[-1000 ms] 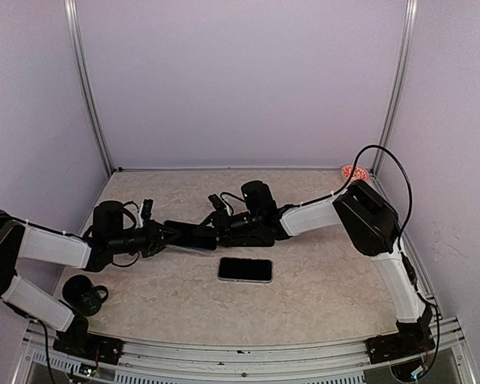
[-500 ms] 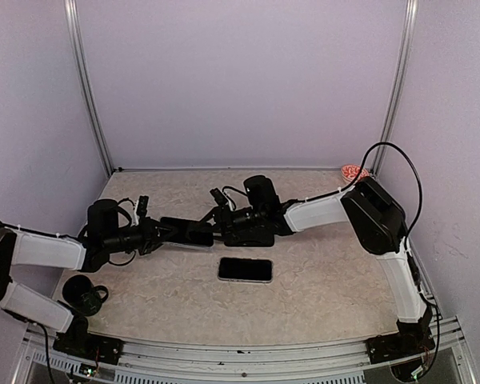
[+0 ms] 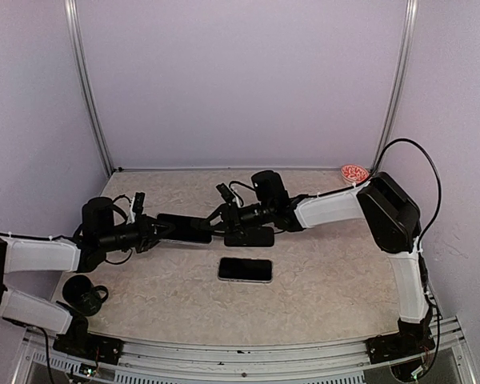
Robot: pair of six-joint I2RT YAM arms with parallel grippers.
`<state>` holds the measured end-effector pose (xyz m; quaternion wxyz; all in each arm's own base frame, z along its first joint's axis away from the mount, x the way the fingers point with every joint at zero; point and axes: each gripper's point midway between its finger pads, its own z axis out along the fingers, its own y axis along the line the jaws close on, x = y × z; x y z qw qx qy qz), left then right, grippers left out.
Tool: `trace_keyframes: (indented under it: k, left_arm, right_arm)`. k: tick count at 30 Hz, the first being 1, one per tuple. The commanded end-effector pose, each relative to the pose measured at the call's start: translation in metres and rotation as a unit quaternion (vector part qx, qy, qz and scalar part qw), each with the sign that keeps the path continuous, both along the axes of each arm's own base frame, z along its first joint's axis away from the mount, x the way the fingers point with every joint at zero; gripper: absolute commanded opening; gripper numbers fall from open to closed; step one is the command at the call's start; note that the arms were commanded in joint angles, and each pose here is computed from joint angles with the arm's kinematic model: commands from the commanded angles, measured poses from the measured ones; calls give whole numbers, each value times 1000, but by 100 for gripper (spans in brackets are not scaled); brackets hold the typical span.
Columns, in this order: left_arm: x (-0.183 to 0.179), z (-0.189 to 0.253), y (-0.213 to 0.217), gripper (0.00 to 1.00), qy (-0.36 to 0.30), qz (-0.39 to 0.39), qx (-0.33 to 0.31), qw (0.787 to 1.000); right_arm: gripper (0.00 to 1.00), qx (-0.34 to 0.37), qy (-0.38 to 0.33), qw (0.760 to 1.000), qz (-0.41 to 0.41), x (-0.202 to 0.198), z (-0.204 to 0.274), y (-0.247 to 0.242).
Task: Put the phone into the phone case
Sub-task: Pick up the phone with the phone case from the center of the board, then press the bottom corners of the phone case.
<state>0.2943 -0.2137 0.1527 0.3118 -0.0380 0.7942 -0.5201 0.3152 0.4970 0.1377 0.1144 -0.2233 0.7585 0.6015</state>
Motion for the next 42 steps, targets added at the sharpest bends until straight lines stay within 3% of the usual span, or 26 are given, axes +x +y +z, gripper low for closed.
trace_keyframes:
  k: [1,10,29,42]
  left_arm:
    - [-1,41,-3,0,-69,-19,-27,997]
    - [-13,75,-9,0,-121,-53,-46,990]
    - [-51,126,-43,0,-212,-153,-79,962]
    - [-58,132,-48,0,-224,-169,-93,955]
  right_arm:
    - [66,-10,-23,1000,-14,5,12,-23]
    - [68,-8,-69,998,1,-4,32,-49]
    - [68,125,-94,981,113,-58,94,-63]
    - [50,196,-87,961,173,-85,110,-70]
